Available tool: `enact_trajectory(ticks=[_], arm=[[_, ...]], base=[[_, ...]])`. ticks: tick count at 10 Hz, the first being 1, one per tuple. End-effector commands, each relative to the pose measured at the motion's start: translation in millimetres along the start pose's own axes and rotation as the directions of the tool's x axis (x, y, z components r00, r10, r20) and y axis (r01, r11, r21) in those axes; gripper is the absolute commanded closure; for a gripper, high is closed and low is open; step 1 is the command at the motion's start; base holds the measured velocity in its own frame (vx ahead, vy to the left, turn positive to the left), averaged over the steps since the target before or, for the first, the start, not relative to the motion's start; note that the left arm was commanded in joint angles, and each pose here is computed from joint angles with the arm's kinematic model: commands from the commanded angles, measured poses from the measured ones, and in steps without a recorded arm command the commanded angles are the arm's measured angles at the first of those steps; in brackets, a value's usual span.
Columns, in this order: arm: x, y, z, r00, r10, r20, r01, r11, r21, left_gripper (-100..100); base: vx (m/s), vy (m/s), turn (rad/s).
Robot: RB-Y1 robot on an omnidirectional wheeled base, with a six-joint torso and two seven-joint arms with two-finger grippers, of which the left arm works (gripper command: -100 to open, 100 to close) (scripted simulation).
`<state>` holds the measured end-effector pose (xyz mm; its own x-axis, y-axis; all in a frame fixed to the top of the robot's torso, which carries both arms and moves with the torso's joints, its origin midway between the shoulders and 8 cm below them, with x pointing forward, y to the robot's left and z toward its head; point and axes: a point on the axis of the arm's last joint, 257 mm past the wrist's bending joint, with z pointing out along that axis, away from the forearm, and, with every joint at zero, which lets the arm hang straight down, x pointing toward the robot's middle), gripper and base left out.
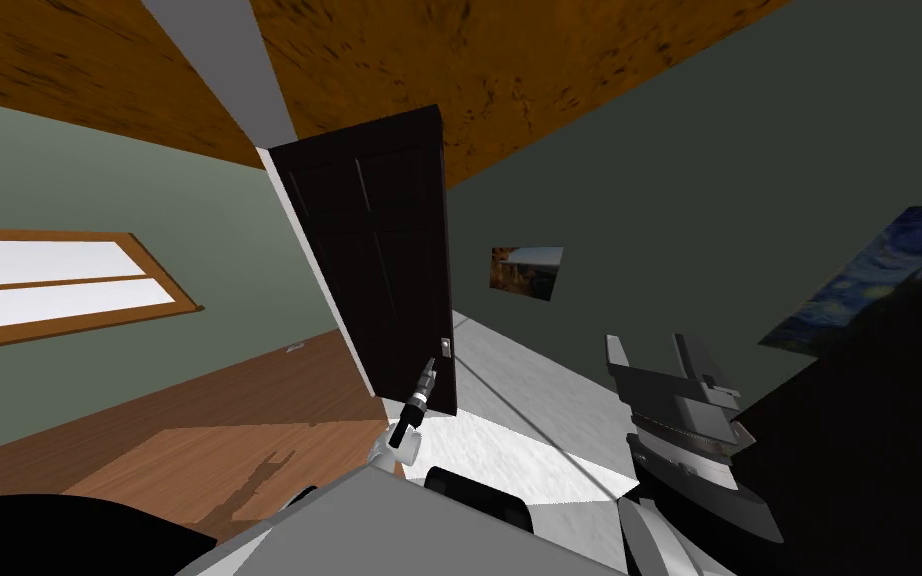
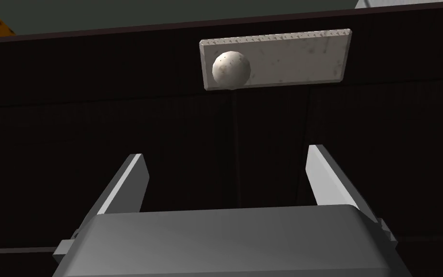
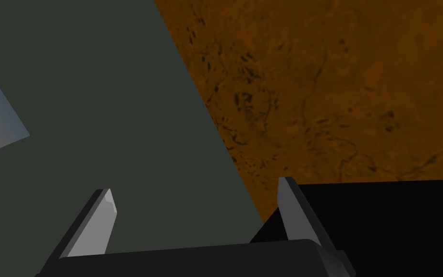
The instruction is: Push the door open
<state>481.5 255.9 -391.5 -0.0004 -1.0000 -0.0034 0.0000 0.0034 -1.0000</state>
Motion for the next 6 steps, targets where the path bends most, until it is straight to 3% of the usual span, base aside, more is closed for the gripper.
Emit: enact_trajectory(ticks=[1, 6], arm=[[0.0, 0.0, 0.0, 1.0, 0.0, 0.0, 0.0, 1.0, 0.0, -100], [-7.3, -0.1, -5.0, 0.9999, 0.005, 0.015, -0.005, 0.9999, 0.01, -100]], base=[[-0.122, -0.036, 0.008], [0.183, -0.001, -0.026]])
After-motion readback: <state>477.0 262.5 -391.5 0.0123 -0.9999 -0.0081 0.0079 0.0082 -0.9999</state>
